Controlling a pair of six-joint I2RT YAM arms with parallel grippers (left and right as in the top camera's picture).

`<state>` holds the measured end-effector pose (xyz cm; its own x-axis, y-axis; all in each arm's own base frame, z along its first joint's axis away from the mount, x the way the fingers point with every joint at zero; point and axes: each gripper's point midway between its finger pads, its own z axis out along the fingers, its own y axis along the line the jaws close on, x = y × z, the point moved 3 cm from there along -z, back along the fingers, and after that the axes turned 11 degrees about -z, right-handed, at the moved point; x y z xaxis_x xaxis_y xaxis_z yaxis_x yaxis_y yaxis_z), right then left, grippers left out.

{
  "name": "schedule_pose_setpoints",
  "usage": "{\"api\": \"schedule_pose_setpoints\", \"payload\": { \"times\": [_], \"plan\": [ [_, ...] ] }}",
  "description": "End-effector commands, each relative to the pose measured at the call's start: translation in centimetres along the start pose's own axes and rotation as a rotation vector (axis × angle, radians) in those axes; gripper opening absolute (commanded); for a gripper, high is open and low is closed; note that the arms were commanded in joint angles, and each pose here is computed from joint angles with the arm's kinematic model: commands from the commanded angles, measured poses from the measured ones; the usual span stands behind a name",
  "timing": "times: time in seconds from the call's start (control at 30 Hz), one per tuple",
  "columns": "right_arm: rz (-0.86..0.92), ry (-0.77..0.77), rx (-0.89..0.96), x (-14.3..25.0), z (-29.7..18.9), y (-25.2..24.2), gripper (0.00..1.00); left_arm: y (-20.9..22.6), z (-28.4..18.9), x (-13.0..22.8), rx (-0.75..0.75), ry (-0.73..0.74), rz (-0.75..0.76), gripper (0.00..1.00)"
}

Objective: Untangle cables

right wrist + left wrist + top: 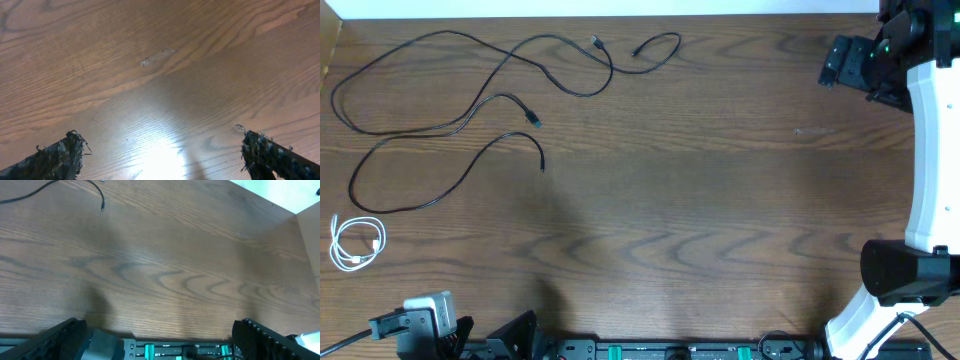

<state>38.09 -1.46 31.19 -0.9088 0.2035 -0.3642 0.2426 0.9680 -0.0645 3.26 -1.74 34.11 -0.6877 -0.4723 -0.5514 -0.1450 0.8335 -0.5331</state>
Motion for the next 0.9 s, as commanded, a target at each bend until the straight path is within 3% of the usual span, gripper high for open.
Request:
{"api": "schedule_pose_setpoints", "payload": {
  "times": [0.0,0.27,0.47,0.87],
  "plan": [
    [0.01,0.006,0.009,0.0,0.2,0.0,0.99,1.5,0.0,0.9,-0.08,0.023,0.007,0.98],
    [0.01,0.006,0.009,0.0,0.2,0.0,0.99,1.5,1.8,0.4,-0.098,-0.049,0.283,0.98],
    [0.01,0.006,0.009,0.0,0.2,0.0,0.99,-1.4,5.5,-0.9,0.077,-0.2,0.597,0.98],
    [0.01,0.006,0.009,0.0,0.2,0.0,0.99,1.4,13.6,-1.4,0.08,-0.322,0.522,0.98]
  ]
}}
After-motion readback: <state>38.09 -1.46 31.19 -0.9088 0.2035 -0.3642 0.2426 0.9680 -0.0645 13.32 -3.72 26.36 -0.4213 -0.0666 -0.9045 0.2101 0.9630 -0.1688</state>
